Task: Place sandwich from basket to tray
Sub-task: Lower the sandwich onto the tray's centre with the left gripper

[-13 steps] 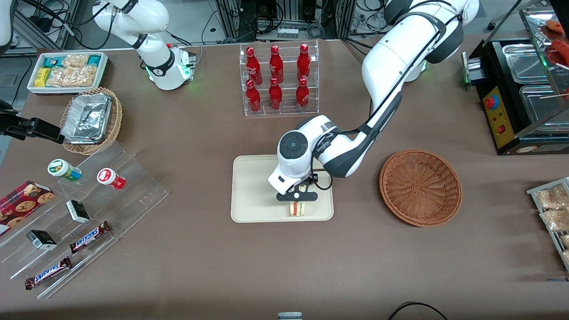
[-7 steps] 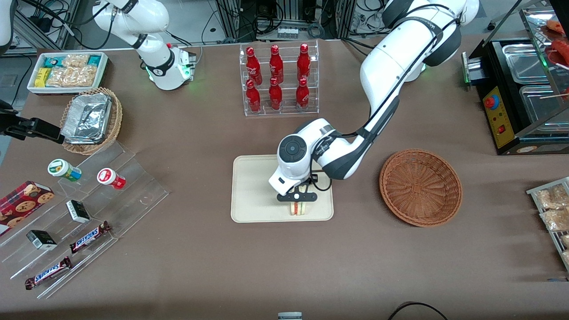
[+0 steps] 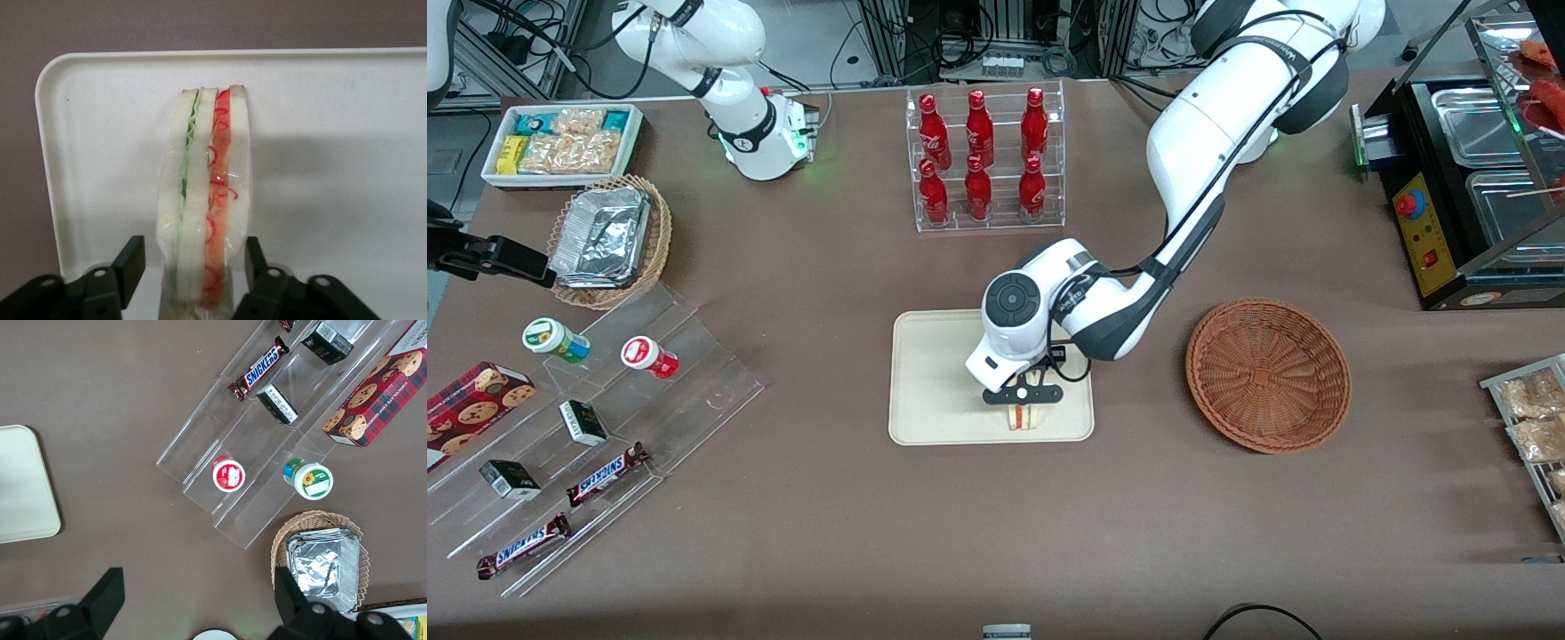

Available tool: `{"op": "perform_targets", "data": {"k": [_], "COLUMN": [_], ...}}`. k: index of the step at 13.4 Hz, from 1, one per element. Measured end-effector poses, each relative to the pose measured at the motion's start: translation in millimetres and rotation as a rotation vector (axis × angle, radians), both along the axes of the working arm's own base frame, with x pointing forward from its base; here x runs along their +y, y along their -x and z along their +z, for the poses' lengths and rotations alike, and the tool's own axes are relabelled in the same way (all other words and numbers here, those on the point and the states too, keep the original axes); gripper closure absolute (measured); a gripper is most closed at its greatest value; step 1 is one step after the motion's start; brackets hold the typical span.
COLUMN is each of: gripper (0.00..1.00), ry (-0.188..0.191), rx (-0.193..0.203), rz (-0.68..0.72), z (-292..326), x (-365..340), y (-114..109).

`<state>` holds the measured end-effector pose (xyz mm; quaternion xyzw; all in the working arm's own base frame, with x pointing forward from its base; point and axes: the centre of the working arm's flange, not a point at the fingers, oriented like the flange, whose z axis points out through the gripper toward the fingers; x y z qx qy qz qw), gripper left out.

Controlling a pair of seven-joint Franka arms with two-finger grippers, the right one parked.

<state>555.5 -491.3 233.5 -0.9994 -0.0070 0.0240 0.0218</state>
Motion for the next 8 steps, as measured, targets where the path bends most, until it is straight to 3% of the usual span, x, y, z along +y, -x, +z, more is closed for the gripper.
{"op": "perform_targets", "data": {"k": [3, 8], "gripper": [0.0, 0.0], "ry": [0.001, 0.008], "rx": [-0.001, -0.01], "rz": [0.003, 0.008], "z": [0.5, 6.1], "x": [-0.1, -0.7], "y": [-0.3, -3.7]}}
